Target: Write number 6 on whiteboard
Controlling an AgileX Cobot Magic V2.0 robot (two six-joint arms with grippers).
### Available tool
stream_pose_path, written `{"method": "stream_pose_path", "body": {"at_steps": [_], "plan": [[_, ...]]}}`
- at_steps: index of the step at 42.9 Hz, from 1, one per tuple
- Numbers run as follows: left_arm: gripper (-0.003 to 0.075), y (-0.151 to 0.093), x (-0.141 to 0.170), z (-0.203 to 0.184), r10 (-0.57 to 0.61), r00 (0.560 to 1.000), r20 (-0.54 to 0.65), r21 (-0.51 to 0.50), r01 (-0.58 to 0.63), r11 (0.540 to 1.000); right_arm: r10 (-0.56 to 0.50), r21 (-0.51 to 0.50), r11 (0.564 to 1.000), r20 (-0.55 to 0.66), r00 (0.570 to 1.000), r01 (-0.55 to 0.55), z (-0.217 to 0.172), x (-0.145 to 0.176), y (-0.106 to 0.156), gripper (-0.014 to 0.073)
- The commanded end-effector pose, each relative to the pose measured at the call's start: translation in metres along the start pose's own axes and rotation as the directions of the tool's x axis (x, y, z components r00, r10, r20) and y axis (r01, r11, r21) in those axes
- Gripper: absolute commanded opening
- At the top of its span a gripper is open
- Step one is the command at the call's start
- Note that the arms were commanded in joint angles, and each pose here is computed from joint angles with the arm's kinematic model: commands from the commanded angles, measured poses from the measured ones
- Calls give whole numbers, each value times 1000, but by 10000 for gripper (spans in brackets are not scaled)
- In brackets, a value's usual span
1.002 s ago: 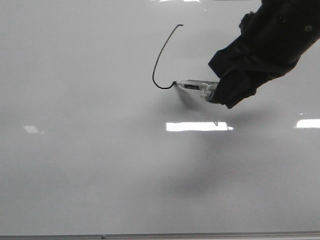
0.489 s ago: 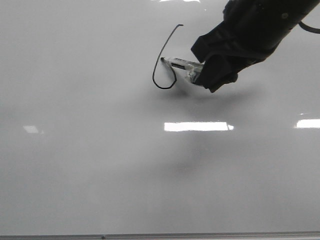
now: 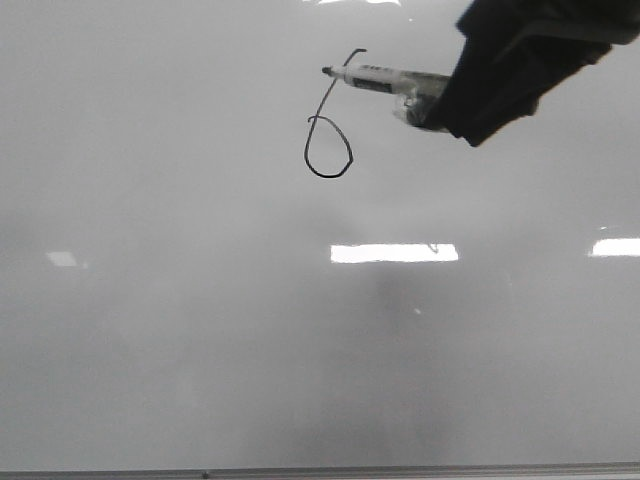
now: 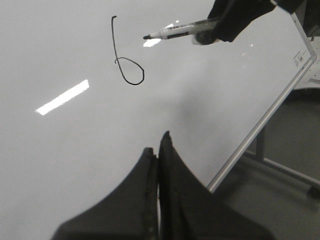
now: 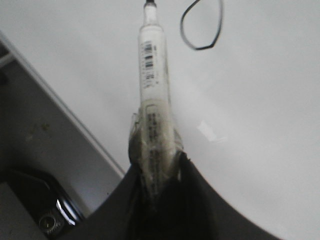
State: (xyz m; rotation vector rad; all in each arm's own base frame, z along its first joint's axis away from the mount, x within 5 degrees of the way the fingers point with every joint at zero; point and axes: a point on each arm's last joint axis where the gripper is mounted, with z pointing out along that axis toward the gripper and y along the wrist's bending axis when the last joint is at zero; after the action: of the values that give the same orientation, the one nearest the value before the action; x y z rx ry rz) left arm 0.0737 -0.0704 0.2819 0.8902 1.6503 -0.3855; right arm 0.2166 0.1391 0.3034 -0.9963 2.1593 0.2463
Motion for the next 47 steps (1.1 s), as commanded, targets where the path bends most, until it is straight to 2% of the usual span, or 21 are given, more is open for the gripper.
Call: {"method": "stream_pose_path", "body": {"at_steps": [1,5,7,11,16,19,23,31,39,47], "plan": [[-20,8,-27,-2,60,998,18,-20,-60,998,-97,-21,995,38,995,98,-14,-7,10,-59],[3,13,-45,2,150,987,-62,5,-150,989,-178,-66,982,32,984,180,-14,-8,26,-59],[44,16,-57,6,214,973,-89,27,-212,977,-208,-83,974,37,977,211,-14,-9,33,-59],[189,19,-72,16,301,944,-133,73,-294,953,-258,-109,959,52,965,262,-14,-11,46,-59],[436,20,-83,36,347,919,-189,143,-324,935,-283,-128,948,76,956,291,-15,-14,56,-59],[503,17,-87,47,388,898,-208,199,-349,916,-295,-136,942,93,951,306,-15,-15,61,-59],[493,6,-92,65,470,860,-199,290,-407,866,-310,-146,935,108,945,323,-16,-17,67,-59],[489,-14,-98,93,592,783,-189,391,-494,777,-333,-162,922,129,934,351,-17,-18,76,-59],[483,-20,-94,111,624,752,-212,427,-503,752,-339,-160,918,160,927,363,-24,-19,80,-59],[367,-20,-96,116,618,763,-190,405,-513,757,-337,-154,919,174,925,364,-29,-20,79,-59]]}}
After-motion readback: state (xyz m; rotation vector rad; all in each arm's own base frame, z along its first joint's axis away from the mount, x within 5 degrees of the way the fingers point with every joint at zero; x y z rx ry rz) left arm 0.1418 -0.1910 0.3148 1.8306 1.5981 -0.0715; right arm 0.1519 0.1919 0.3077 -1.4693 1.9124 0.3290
